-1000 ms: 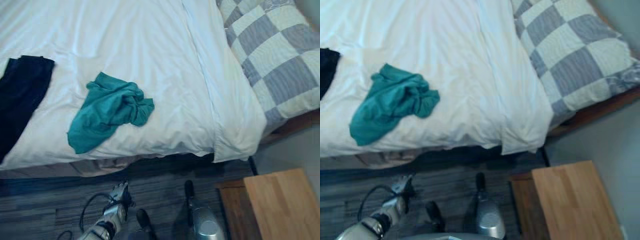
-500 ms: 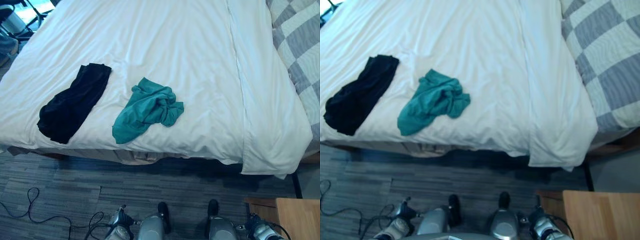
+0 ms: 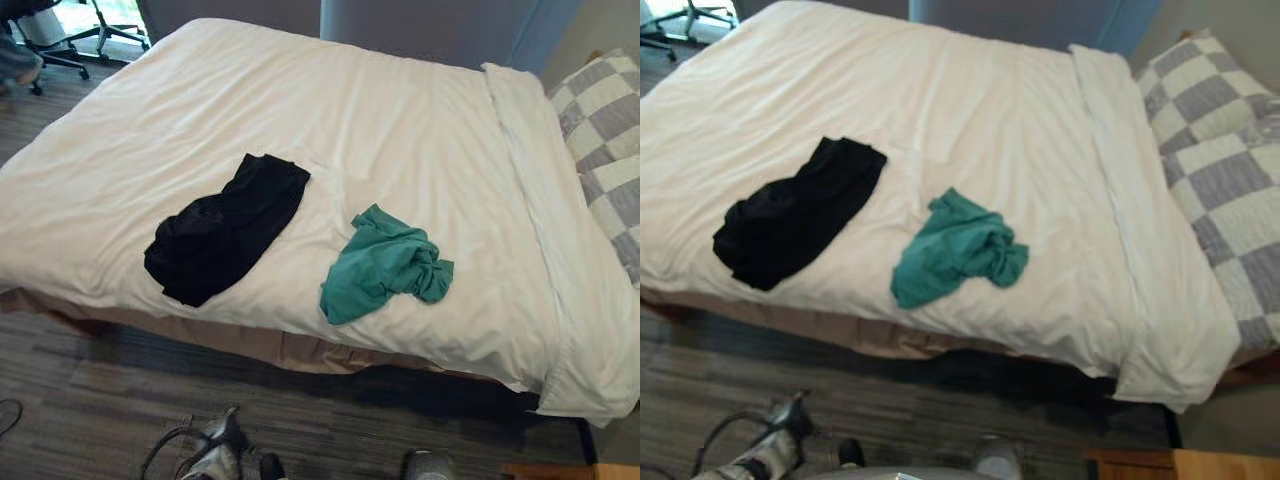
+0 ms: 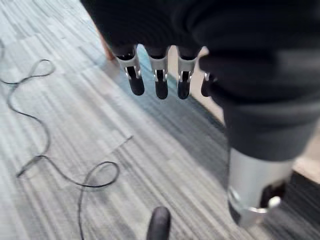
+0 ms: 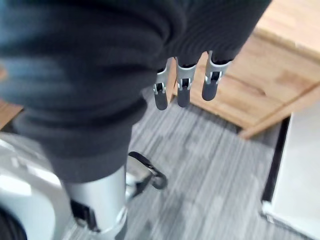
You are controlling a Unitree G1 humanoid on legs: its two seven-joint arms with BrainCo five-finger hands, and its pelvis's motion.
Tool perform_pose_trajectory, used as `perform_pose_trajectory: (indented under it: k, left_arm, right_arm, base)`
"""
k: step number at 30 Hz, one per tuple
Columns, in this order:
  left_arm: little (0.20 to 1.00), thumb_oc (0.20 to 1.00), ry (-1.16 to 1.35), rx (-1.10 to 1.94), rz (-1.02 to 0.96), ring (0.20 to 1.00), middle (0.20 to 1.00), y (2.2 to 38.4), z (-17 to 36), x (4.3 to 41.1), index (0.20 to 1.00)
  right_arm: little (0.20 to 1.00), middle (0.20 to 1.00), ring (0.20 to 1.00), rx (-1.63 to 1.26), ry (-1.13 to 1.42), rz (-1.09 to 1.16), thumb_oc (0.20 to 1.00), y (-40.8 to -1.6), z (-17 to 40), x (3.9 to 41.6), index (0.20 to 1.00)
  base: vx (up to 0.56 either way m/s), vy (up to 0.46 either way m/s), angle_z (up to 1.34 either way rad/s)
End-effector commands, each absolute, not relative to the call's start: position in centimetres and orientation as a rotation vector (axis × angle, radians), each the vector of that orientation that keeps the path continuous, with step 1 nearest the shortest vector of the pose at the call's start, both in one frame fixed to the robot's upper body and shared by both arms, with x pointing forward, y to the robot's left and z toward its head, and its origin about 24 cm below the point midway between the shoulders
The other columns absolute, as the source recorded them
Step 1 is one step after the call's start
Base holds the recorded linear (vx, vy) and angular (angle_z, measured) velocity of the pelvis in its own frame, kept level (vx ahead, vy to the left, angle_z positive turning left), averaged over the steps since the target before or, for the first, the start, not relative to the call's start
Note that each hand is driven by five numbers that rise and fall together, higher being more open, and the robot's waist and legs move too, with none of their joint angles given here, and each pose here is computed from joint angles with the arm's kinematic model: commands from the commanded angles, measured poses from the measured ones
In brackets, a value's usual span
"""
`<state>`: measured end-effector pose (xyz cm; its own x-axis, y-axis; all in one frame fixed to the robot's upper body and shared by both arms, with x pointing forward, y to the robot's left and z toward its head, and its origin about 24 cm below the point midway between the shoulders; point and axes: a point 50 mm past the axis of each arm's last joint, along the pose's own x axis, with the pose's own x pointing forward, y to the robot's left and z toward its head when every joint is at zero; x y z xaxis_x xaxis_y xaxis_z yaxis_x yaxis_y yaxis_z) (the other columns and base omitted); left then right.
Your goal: Tidy up the quilt and then pick up the clothes from the bed and put them into the laundry hamper.
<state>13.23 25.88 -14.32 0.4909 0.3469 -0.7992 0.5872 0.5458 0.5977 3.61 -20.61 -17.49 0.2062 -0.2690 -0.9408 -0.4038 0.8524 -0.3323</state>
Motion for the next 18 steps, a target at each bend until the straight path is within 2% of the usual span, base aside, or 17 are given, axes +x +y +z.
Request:
perform_pose_trajectory:
  k: [1,4,7,8,12,13,14,16,18]
  left_arm:
    - [1.0,1.0,1.158,1.044,-0.136,1.0,1.0,27.0,-14.1,13.1,1.0]
    - [1.0,1.0,1.118,0.981,-0.131,1.0,1.0,25.7,-14.4,13.3,1.0]
    - [1.0,1.0,1.028,0.875,-0.061,1.0,1.0,23.8,-14.2,15.1,1.0]
    - [1.0,1.0,0.954,0.866,-0.06,1.0,1.0,22.8,-13.6,16.7,1.0]
    - [1.0,1.0,0.895,0.883,-0.162,1.0,1.0,20.7,-13.6,17.5,1.0]
    - [1.0,1.0,0.851,0.902,-0.197,1.0,1.0,20.0,-13.4,18.0,1.0]
    - [1.0,1.0,0.841,0.93,-0.19,1.0,1.0,20.1,-13.3,18.2,1.0]
    - [1.0,1.0,0.836,0.934,-0.198,1.0,1.0,20.0,-13.3,18.2,1.0]
    - [1.0,1.0,0.784,1.012,-0.328,1.0,1.0,18.2,-13.2,19.0,1.0]
  right_arm:
    - [1.0,1.0,1.0,-0.735,1.238,0.054,1.0,-23.3,-16.0,10.2,1.0]
    - [1.0,1.0,1.0,-0.723,1.218,0.045,1.0,-23.4,-15.8,10.6,1.0]
    - [1.0,1.0,1.0,-0.797,1.199,0.044,1.0,-24.2,-15.3,11.7,1.0]
    - [1.0,1.0,1.0,-0.838,1.212,0.03,1.0,-25.0,-15.1,11.6,1.0]
    - [1.0,1.0,1.0,-0.821,1.194,0.012,1.0,-25.0,-14.9,12.4,1.0]
    - [1.0,1.0,1.0,-0.798,1.111,0.02,1.0,-24.2,-14.5,14.2,1.0]
    - [1.0,1.0,1.0,-0.803,1.081,0.021,1.0,-24.0,-14.3,14.7,1.0]
    - [1.0,1.0,1.0,-0.793,1.08,0.03,1.0,-23.8,-14.4,14.5,1.0]
    - [1.0,1.0,1.0,-0.749,1.098,0.03,1.0,-22.9,-14.6,14.7,1.0]
  base:
    - [0.29,0.351,-0.04]
    - [0.16,0.179,0.06]
    - [0.1,0.2,0.42]
    - [0.13,0.366,-0.03]
    - [0.2,0.564,-0.19]
    - [0.22,0.75,-0.38]
    - [0.26,0.942,-0.38]
    - [0.1,0.417,-0.58]
    - [0.13,0.773,-0.66]
